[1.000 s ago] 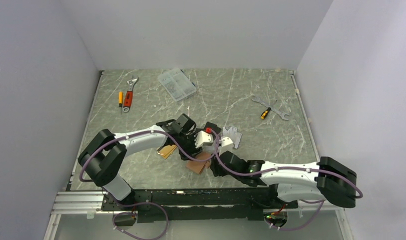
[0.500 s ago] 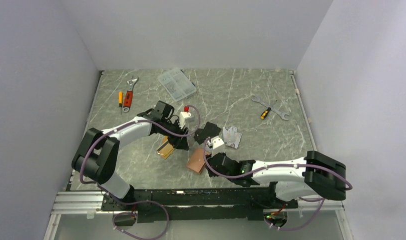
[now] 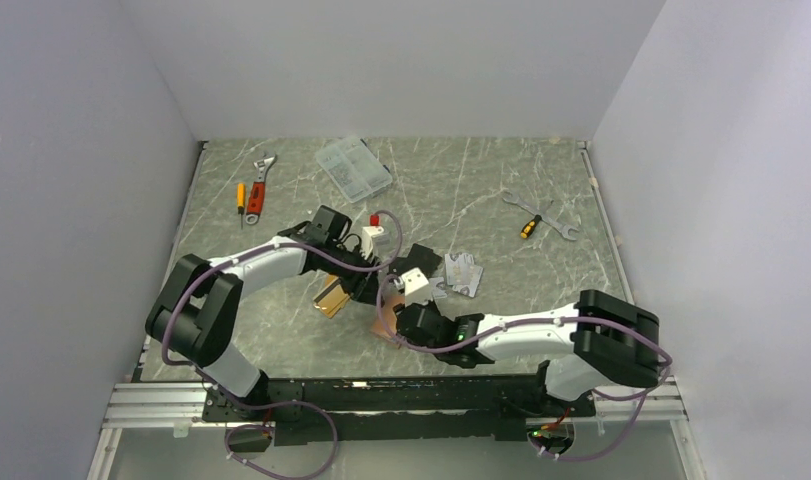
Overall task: Put the credit cards into the card holder
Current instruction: Close the card holder at the center of the board.
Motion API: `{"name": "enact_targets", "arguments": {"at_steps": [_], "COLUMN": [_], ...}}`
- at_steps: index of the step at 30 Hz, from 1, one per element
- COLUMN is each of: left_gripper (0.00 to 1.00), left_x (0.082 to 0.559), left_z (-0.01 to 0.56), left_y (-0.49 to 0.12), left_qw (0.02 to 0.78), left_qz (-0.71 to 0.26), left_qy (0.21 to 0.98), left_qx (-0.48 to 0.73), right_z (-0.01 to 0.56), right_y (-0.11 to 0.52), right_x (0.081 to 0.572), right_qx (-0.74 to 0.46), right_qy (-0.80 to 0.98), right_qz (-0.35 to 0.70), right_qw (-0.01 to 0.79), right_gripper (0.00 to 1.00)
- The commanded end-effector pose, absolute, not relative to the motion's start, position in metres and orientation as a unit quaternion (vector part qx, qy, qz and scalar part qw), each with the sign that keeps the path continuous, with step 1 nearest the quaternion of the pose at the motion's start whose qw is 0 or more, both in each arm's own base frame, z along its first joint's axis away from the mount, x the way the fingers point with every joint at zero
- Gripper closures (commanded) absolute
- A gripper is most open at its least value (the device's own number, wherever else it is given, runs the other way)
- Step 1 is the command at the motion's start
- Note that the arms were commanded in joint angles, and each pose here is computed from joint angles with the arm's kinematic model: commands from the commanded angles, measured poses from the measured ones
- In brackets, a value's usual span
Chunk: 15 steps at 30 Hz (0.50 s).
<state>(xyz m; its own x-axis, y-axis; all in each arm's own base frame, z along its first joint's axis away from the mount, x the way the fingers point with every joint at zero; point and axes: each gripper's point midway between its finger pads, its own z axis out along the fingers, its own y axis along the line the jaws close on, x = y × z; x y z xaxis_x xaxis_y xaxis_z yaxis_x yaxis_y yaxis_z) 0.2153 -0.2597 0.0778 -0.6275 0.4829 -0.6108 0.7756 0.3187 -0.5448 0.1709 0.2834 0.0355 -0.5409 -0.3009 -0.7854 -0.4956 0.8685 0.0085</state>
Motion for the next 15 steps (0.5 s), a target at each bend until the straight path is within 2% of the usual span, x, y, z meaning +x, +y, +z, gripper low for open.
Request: {"name": "enact_targets", "arguments": {"at_steps": [1,10,15], "left_gripper": [0.53,0.56,0.58], "left_x": [0.205,0.194,0.192], "left_z": [0.078,0.074,0.064], "left_y": [-0.271,-0.28,-0.283], "left_qw": [0.163,0.148,0.136], "left_qz": [-0.442,-0.427,-0.418], "left_qy": [0.785,0.785,0.79], "left_qx": [0.402,0.423,0.427], "right_z": [0.035,0.023,0.021], "right_y": [0.279,0.268,0.262], "right_x": [0.179,0.171,0.169], "right_qx": [-0.223,-0.221,-0.197], "right_qy": [0.87,0.87,0.874], "right_qz": [0.062,0.01,-0.001], "right_qw": [0.435,0.44,0.444], "right_gripper": [0.59,0.7,0.85]}}
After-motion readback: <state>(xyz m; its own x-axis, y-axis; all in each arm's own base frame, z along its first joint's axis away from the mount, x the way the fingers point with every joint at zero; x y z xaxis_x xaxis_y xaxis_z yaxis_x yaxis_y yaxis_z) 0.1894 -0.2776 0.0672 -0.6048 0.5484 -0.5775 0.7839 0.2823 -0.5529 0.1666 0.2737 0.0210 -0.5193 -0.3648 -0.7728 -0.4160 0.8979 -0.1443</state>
